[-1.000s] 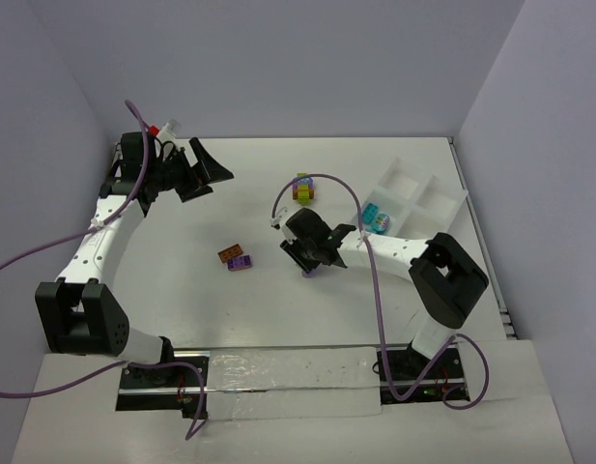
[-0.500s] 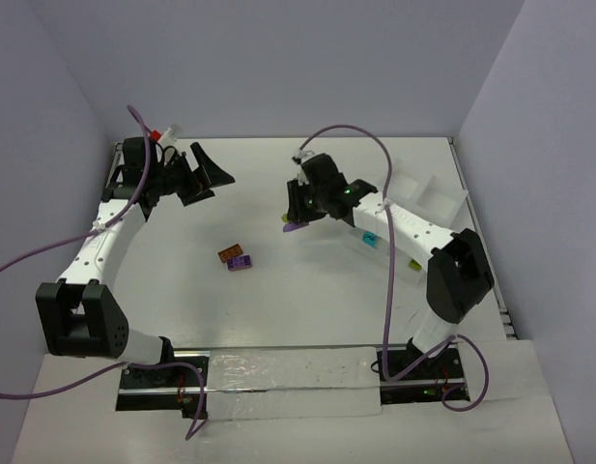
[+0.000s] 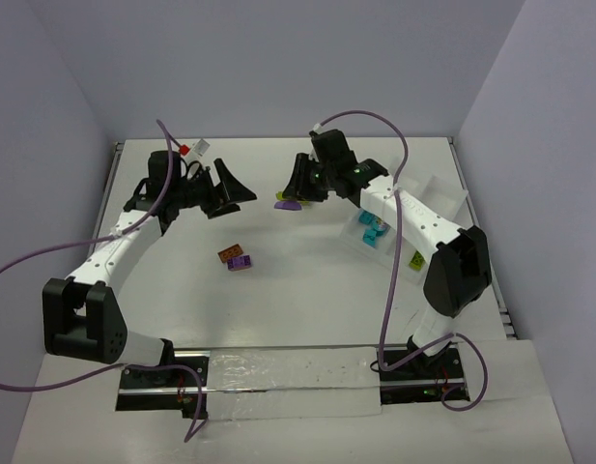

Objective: Sort the legos into containers by color

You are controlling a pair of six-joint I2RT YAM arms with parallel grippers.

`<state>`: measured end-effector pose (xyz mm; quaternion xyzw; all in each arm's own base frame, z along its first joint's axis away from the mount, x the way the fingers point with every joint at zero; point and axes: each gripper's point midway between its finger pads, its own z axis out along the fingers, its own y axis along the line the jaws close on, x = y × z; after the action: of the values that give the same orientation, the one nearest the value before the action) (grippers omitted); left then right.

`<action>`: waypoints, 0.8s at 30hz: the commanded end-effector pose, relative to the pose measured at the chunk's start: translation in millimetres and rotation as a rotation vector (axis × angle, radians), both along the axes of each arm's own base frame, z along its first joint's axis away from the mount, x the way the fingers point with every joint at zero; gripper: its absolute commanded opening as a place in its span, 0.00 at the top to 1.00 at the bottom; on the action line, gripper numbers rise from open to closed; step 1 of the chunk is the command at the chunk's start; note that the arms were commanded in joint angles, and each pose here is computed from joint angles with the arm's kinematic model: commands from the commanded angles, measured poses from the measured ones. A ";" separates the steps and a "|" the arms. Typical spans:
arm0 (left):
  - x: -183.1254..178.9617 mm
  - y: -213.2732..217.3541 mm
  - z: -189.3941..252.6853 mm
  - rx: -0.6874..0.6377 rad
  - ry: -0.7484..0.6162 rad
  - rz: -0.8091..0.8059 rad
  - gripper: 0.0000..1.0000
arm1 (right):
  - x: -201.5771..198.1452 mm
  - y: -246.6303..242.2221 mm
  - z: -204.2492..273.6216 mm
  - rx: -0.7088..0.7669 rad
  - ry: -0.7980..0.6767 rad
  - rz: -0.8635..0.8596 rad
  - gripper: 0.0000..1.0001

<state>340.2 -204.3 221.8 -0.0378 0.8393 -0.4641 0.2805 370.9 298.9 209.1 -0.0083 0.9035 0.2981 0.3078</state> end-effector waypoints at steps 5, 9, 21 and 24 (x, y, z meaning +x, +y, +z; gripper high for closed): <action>-11.1 -24.5 19.7 0.000 -0.158 -0.133 0.10 | 8.8 26.2 39.7 0.119 -0.022 0.044 1.00; -17.0 -35.7 26.9 0.013 -0.215 -0.190 0.09 | -0.9 35.0 45.4 0.167 0.003 0.101 1.00; -16.1 -58.3 42.5 0.051 -0.271 -0.205 0.24 | -14.4 36.1 54.6 0.194 0.012 0.152 1.00; -15.9 -65.6 46.3 0.053 -0.286 -0.201 0.25 | -14.8 36.6 53.5 0.195 0.019 0.153 1.00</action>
<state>317.0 -260.2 242.4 0.1002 0.8216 -0.4683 0.3091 358.9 331.3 235.3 -0.0335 0.8850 0.3843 0.2609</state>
